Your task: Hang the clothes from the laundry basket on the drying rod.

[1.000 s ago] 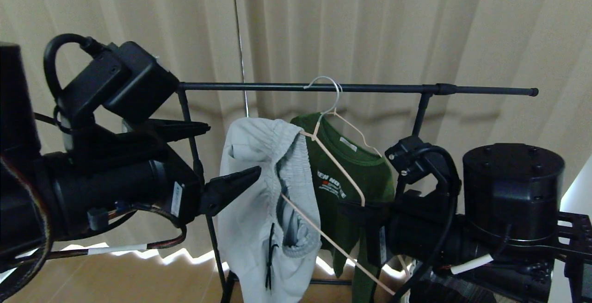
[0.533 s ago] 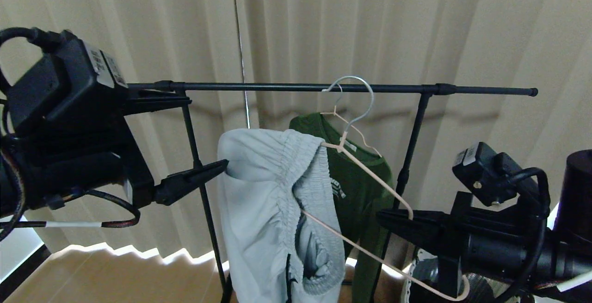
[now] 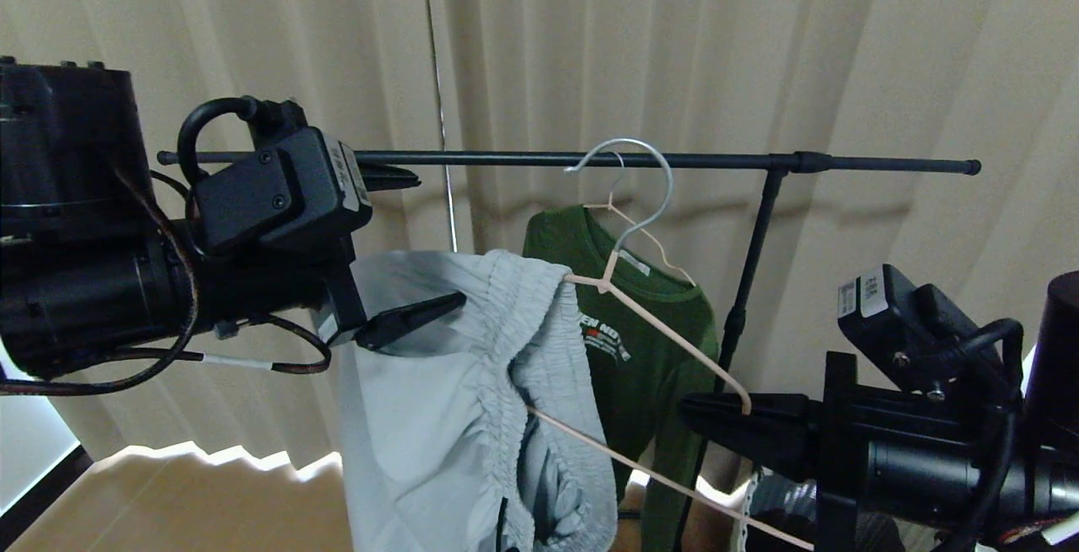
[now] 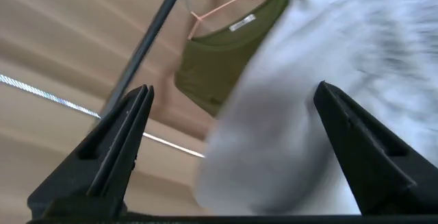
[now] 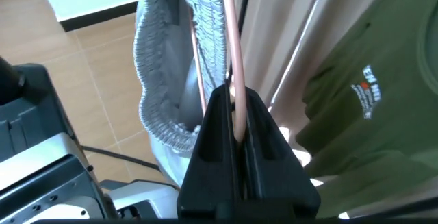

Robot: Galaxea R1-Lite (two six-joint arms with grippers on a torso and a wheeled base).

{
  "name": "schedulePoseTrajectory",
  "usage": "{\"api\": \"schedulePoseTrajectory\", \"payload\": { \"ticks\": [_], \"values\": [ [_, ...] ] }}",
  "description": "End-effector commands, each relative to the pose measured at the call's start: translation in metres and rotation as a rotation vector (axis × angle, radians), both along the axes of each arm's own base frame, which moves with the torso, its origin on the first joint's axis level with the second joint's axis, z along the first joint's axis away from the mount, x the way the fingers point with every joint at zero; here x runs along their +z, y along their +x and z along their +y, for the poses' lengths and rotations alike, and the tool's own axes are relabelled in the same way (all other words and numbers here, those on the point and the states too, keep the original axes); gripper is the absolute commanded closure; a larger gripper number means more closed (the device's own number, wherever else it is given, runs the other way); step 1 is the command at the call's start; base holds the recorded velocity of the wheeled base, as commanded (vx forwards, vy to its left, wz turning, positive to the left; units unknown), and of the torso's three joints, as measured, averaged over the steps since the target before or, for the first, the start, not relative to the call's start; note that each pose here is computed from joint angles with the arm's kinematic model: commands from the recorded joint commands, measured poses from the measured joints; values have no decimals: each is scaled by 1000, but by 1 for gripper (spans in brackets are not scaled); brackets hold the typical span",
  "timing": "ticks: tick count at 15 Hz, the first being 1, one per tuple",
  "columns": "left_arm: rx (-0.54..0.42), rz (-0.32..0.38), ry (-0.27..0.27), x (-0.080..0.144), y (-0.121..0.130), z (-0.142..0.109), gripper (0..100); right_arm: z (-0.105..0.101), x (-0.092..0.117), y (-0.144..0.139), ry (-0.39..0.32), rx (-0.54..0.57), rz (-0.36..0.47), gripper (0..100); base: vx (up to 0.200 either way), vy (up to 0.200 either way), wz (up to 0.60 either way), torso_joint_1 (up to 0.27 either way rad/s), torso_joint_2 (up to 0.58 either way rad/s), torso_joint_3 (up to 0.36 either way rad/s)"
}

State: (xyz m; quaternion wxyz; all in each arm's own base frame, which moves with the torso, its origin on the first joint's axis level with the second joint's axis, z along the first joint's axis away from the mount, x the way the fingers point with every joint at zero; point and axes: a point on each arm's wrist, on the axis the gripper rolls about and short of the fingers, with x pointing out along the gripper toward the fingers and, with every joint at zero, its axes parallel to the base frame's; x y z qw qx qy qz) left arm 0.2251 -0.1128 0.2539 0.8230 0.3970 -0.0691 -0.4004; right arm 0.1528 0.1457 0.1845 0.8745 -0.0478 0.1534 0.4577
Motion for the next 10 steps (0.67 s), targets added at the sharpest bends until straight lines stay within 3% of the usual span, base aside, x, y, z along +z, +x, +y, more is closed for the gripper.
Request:
{"api": "schedulePoseTrajectory", "payload": {
  "ticks": [1,8,9,10],
  "values": [
    [-14,23,13,-6,9,-8,0,5,-2,-1,-2,38,10,100,0,0,0,0,0,0],
    [-50,29,25,-10,4,-15,0,12,-3,-6,-21,137,-28,100,0,0,0,0,0,0],
    [-54,28,35,-12,4,-15,100,13,-3,-7,-20,140,-29,100,0,0,0,0,0,0],
    [-57,25,41,-13,3,-15,100,13,-2,-7,-18,141,-32,100,0,0,0,0,0,0]
  ]
}}
